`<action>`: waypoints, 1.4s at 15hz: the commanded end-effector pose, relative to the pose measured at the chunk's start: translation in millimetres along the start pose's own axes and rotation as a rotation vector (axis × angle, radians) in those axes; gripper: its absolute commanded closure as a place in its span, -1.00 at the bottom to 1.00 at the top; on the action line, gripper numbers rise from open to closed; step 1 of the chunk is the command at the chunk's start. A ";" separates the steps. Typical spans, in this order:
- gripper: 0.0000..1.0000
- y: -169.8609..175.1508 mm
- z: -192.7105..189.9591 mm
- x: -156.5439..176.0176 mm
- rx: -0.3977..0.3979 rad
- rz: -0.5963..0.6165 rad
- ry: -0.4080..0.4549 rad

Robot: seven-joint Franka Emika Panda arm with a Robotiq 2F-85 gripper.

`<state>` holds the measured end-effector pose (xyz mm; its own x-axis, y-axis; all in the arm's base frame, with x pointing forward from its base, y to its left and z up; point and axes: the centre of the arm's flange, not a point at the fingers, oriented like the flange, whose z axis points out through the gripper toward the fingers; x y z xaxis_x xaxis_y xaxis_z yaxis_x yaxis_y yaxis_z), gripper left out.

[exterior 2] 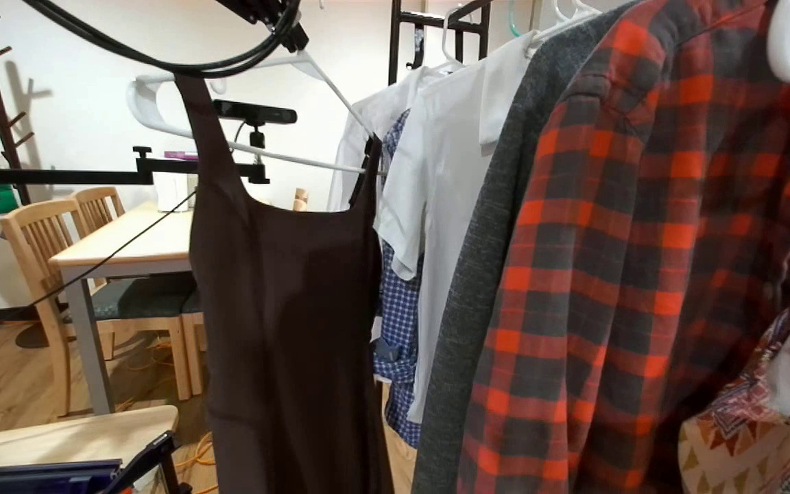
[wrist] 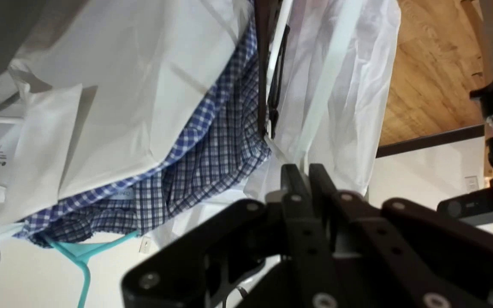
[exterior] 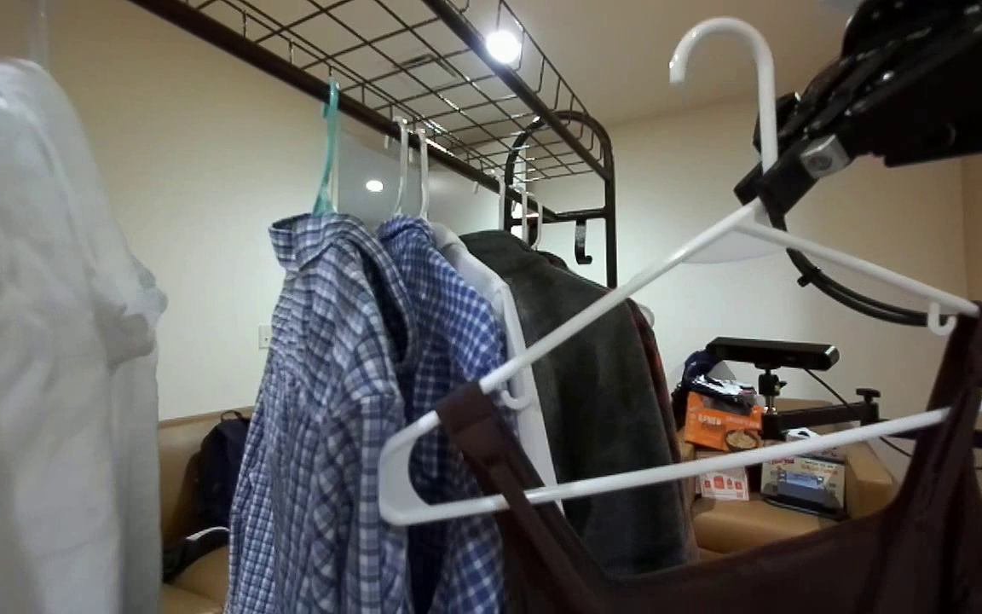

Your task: Unhang the brown dress and move it to the back

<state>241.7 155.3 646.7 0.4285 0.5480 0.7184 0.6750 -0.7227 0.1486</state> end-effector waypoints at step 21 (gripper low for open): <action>0.86 -60.1 21.0 20.0 -0.155 0.269 0.127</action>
<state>234.8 206.1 643.5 0.4703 0.3207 0.8222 0.4626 -0.8830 0.0798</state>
